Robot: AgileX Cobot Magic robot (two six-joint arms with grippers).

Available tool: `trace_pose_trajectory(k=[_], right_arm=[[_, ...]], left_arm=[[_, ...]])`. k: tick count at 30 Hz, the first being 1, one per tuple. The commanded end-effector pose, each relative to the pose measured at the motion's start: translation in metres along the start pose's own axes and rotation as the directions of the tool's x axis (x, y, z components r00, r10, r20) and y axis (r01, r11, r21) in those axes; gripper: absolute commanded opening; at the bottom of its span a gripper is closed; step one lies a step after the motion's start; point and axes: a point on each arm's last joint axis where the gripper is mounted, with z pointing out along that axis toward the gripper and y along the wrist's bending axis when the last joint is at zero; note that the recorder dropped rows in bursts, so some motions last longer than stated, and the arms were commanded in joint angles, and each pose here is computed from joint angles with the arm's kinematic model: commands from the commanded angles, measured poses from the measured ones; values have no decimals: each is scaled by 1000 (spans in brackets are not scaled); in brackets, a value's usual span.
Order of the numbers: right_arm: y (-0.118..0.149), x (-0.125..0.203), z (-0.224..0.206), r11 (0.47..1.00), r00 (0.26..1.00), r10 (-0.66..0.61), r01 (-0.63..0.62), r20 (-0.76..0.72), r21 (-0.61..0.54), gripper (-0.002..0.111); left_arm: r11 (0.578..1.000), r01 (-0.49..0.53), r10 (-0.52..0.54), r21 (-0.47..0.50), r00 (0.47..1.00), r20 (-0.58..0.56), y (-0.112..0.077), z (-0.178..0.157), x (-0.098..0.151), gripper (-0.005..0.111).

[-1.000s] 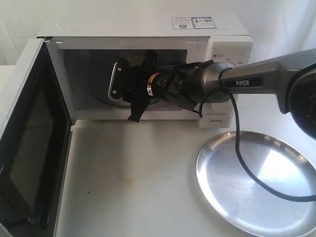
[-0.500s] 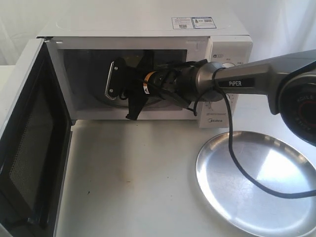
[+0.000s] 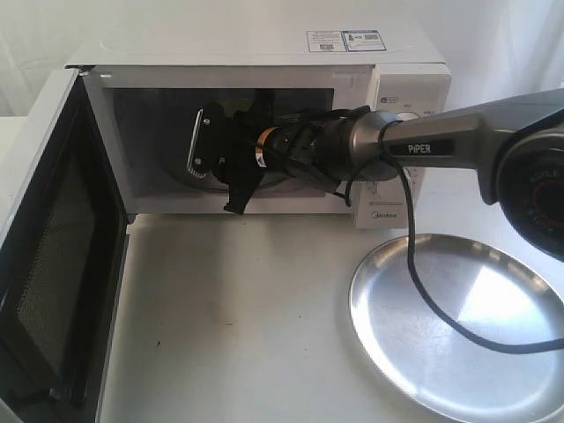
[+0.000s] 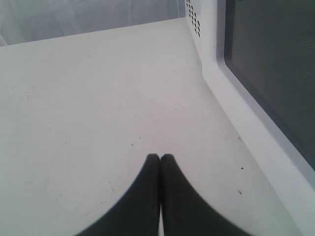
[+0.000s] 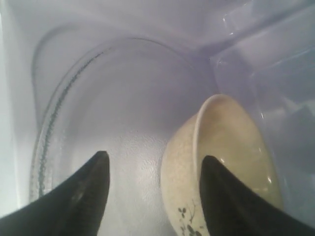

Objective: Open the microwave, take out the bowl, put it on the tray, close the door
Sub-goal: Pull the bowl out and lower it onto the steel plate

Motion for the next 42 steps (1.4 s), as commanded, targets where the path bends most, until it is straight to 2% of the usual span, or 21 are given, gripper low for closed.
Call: trace_pose_trajectory(k=[1,6,14,16,19,22,23,27,30,33,36,37,40,42], right_arm=[[-12,-9,1,999,999,-10,9,36,39,52],[-15,-3,10,1000,998,-13,15,-68,20,52],[-9,9,27,1000,991,-31,31,-128,-3,51],[-12,10,29,1000,991,-29,30,-132,4,47],[-14,11,31,1000,990,-27,29,-139,8,32],[-15,11,31,1000,990,-22,23,-136,11,5],[-15,10,30,1000,991,0,2,-137,15,0],[-17,6,25,998,984,61,-59,-166,16,0],[-15,-9,15,998,973,56,-60,-222,-9,0],[-13,-33,0,994,969,103,-111,-224,-24,0],[-17,-58,-24,968,953,242,-249,-180,-16,0],[-16,-71,-41,937,923,335,-347,-191,-31,0],[-8,-82,-68,910,890,379,-409,-253,-74,0],[6,-83,-94,869,838,424,-484,-344,-106,0]], left_arm=[[1000,9,-9,2,1000,-1,0,0,1,0],[1000,9,-9,2,1000,-1,0,0,1,0],[1000,9,-9,2,1000,-1,0,0,1,0],[1000,9,-9,2,1000,-1,0,0,1,0],[1000,9,-9,2,1000,-1,0,0,1,0],[1000,9,-9,2,1000,-1,0,0,1,0],[1000,9,-9,2,1000,-1,0,0,1,0],[1000,9,-9,2,1000,-1,0,0,1,0],[1000,9,-9,2,1000,-1,0,0,1,0],[1000,9,-9,2,1000,-1,0,0,1,0],[1000,9,-9,2,1000,-1,0,0,1,0],[1000,9,-9,2,1000,-1,0,0,1,0],[1000,9,-9,2,1000,-1,0,0,1,0],[1000,9,-9,2,1000,-1,0,0,1,0]])
